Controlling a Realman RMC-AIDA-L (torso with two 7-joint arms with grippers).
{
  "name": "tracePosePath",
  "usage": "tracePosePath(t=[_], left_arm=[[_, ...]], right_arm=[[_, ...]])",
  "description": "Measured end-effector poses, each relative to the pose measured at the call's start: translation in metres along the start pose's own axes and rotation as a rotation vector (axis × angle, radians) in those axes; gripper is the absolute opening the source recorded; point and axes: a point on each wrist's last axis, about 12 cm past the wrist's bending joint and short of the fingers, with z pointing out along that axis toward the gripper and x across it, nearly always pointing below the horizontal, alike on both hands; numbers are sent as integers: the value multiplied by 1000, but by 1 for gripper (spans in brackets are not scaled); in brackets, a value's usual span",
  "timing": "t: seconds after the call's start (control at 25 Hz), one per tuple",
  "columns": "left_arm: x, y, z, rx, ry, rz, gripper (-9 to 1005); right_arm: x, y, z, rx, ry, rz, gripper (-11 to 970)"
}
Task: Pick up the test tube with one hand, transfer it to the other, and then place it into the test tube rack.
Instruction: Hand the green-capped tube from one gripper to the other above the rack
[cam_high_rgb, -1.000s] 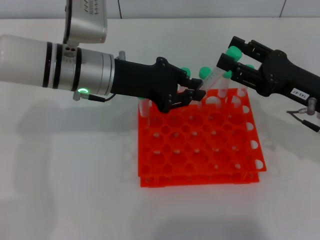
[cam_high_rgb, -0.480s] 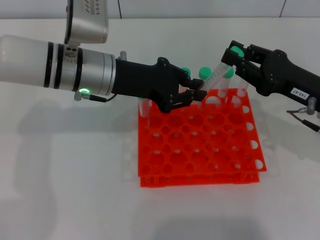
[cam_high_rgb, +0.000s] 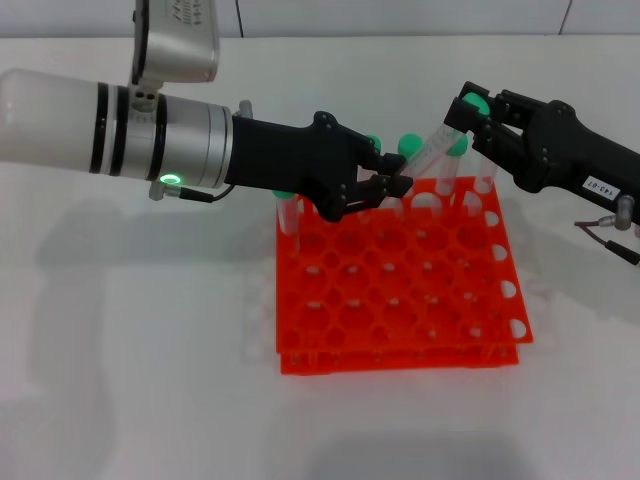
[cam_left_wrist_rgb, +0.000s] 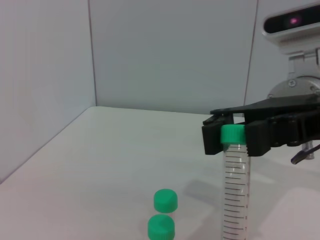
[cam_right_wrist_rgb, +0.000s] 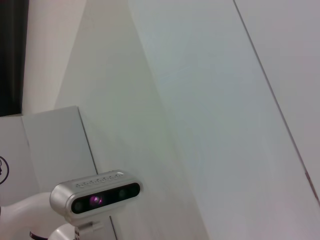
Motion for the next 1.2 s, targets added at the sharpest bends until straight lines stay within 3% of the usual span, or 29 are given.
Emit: tracePosePath(t=[0.52,0.64,0.8,1.04,1.2], left_arm=[[-2,0,2,5,2,-92,246],[-10,-1,-2,31,-8,-119,460],[-26,-2,-13,65,-16,-176,633],[-53,-13,-60,43,4,-216,884],[-66,-26,-96,-51,44,-262,884]], right_arm=[[0,0,0,1,0,3,257],[0,0,0,1,0,2,258],[-1,-1,-1,1,0,-5,258],[-4,-3,-1,-4,8,-13,258],[-7,-4,-1,-14,18,-12,258]])
